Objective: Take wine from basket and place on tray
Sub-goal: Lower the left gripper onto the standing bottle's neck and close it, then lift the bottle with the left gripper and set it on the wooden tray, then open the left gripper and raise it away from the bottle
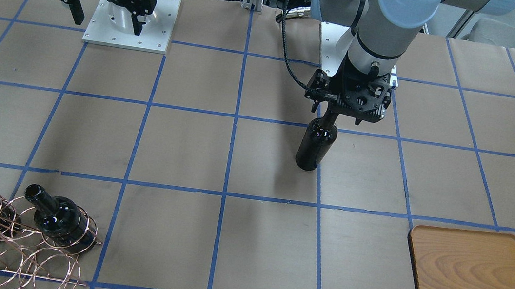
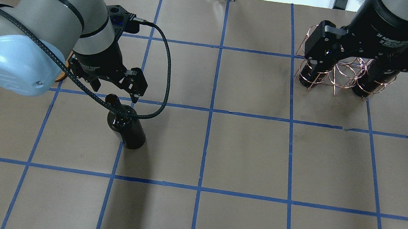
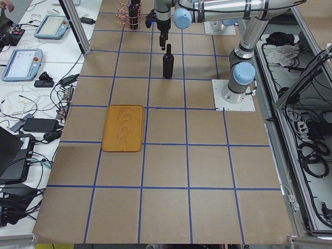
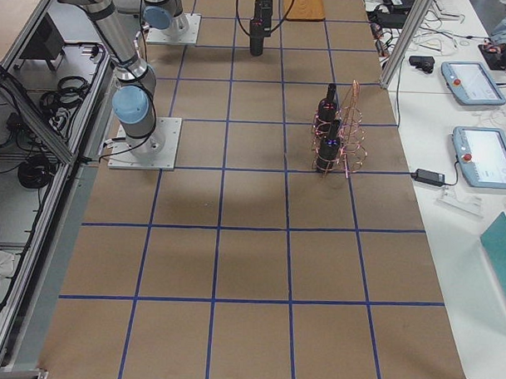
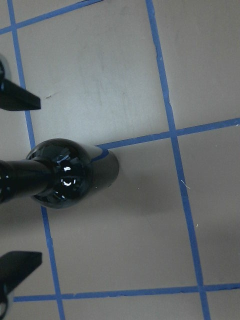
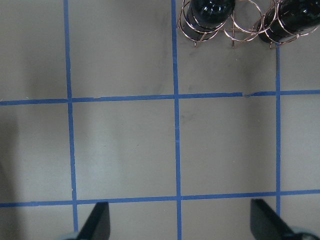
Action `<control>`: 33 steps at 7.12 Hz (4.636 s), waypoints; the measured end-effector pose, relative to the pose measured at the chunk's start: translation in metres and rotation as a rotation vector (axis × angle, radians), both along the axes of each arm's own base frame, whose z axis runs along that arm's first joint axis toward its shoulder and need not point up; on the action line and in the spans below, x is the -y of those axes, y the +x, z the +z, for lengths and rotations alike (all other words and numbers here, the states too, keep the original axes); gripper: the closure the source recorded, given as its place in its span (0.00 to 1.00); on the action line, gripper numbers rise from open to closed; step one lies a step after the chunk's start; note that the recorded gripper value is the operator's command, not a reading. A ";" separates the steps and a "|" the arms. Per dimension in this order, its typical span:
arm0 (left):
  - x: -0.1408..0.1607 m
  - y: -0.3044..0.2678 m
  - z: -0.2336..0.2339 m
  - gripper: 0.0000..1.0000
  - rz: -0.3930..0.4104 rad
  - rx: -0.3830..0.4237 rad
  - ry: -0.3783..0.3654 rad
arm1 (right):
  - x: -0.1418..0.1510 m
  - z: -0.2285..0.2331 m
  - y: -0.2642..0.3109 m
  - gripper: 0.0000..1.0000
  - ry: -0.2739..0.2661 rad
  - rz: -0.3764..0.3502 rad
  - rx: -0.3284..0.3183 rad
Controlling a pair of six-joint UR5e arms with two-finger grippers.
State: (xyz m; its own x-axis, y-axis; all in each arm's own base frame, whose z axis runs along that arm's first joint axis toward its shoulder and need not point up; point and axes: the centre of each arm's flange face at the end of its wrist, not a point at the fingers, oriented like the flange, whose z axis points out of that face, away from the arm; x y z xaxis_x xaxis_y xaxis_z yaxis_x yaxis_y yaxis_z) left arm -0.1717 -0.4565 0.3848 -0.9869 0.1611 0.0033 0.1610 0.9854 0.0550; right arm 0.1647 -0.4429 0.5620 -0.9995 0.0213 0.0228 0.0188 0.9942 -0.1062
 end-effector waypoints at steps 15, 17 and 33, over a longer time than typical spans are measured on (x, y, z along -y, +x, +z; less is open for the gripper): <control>0.100 0.121 0.083 1.00 -0.025 0.019 -0.036 | -0.001 0.001 0.001 0.00 -0.005 0.007 0.003; 0.143 0.206 0.088 1.00 -0.061 0.060 -0.037 | -0.001 0.001 0.001 0.00 -0.006 0.006 0.003; 0.180 0.380 0.052 0.00 -0.063 0.037 -0.082 | 0.001 -0.002 -0.001 0.00 0.000 0.004 -0.010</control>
State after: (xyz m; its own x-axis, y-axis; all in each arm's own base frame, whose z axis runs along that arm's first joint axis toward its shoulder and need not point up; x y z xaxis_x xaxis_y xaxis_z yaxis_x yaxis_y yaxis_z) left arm 0.2085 -0.6361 0.4369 -0.9740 0.2214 -0.0483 0.2225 0.9748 -0.0183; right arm 0.1642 -0.4435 0.5601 -0.9993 0.0175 0.0332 0.0139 0.9942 -0.1062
